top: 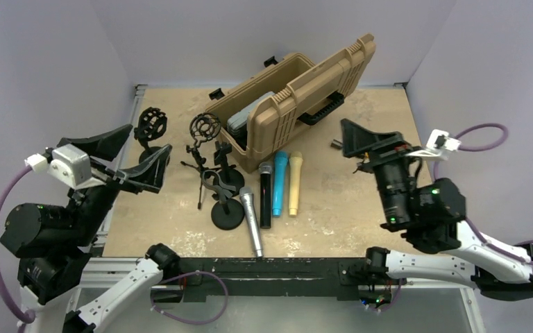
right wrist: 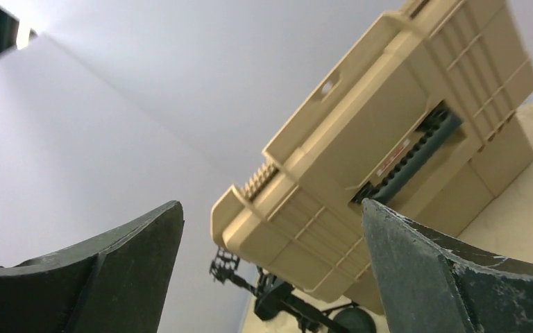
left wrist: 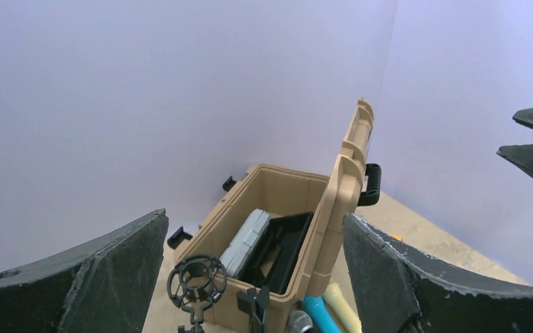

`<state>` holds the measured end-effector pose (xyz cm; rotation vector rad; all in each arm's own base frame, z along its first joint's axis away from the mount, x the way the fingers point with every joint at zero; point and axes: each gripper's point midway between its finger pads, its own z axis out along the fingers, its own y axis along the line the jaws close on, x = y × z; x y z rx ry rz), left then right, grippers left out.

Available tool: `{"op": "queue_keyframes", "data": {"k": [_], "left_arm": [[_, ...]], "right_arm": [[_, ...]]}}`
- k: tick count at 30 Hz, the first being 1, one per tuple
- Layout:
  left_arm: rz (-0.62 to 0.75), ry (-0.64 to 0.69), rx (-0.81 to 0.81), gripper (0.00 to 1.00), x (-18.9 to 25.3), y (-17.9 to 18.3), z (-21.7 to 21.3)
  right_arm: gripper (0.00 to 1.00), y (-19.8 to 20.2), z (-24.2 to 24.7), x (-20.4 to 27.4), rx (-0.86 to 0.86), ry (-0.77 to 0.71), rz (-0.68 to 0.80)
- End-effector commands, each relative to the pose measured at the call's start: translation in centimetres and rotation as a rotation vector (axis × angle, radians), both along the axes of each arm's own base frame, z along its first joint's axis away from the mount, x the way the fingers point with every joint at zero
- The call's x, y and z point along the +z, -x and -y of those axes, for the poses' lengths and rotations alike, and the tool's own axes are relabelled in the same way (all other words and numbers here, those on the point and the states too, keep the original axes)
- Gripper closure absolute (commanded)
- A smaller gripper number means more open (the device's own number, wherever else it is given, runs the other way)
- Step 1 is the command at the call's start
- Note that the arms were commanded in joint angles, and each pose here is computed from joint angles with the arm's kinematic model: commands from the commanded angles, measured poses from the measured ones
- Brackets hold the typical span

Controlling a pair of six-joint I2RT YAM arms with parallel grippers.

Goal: Remove the microphone from the stand

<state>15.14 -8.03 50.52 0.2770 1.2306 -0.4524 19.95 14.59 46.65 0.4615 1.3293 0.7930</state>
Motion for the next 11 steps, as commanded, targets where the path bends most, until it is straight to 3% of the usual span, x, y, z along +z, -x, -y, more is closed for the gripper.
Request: {"op": "queue_keyframes", "data": {"k": [1, 9, 11], "left_arm": [[0.084, 0.001, -0.031, 0.07, 1.3, 0.5, 0.5], [0.069, 0.020, -0.054, 0.07, 0.0, 1.1, 0.5], [0.058, 0.021, -0.053, 0.07, -0.3, 1.0, 0.5]], "right_arm": [[0.01, 0.7, 5.3, 3.0, -0.090, -0.104, 0.041], [0.01, 2.8, 9.2, 5.6, -0.029, -0.248, 0.184], [0.01, 2.4, 9.7, 4.4, -0.081, -0.210, 0.145]]}}
